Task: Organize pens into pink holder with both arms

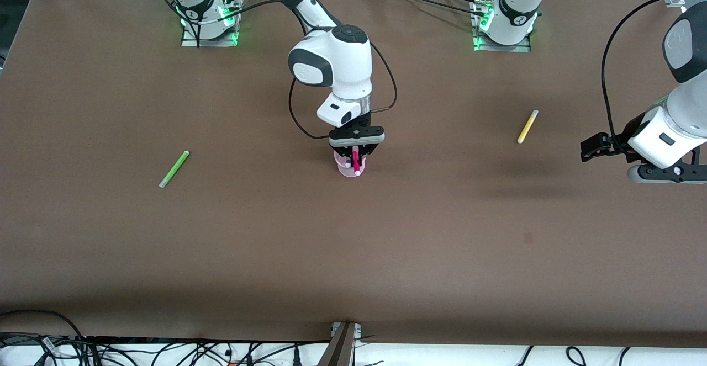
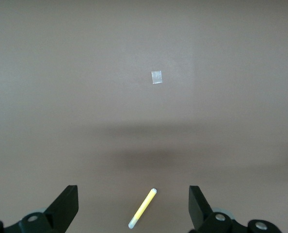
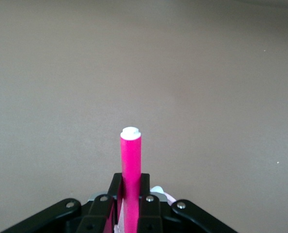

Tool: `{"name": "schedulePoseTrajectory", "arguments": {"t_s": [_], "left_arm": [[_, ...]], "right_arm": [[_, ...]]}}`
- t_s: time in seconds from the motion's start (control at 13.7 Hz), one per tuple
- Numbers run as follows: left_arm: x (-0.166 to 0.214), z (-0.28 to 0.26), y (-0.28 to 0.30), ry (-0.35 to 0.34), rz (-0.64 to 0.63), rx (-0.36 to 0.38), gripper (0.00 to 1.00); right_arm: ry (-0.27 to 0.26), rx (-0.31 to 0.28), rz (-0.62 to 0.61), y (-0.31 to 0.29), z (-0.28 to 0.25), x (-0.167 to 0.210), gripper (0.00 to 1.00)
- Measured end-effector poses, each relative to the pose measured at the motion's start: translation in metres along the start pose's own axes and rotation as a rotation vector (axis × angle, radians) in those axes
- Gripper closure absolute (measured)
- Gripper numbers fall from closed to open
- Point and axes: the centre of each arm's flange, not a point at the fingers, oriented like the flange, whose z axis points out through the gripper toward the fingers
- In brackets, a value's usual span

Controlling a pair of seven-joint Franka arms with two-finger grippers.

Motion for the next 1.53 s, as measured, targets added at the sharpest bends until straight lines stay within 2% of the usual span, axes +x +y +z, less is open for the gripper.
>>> {"name": "schedulePoseTrajectory", "arguments": {"t_s": [0.51, 0.58, 0.88, 1.02, 1.17, 1.31, 1.53], "left_arm": [[0.0, 0.001, 0.0, 0.005, 0.001, 0.0, 0.0], [0.001, 0.002, 0.0, 0.009, 0.002, 0.0, 0.0], [0.001, 0.004, 0.0, 0.01, 0.002, -0.001, 0.0], [0.001, 0.004, 0.001, 0.011, 0.004, -0.001, 0.0], [0.001, 0.004, 0.002, 0.012, 0.006, -0.001, 0.0], [0.002, 0.004, 0.003, 0.013, 0.006, -0.002, 0.0], [0.002, 0.003, 0.006, 0.016, -0.003, -0.038, 0.0]], "right_arm": [[0.019, -0.041, 0.003, 0.001, 0.018, -0.01, 0.83], [0.02, -0.041, 0.004, 0.001, 0.018, -0.01, 0.8], [0.031, -0.032, 0.008, -0.001, 0.012, -0.004, 0.4], [0.042, -0.025, 0.014, -0.002, 0.004, 0.002, 0.16], [0.056, -0.034, 0.028, 0.002, -0.009, 0.016, 0.0], [0.035, -0.059, 0.055, 0.018, -0.034, 0.042, 0.0], [-0.084, -0.048, 0.052, 0.059, -0.079, 0.093, 0.0]]}}
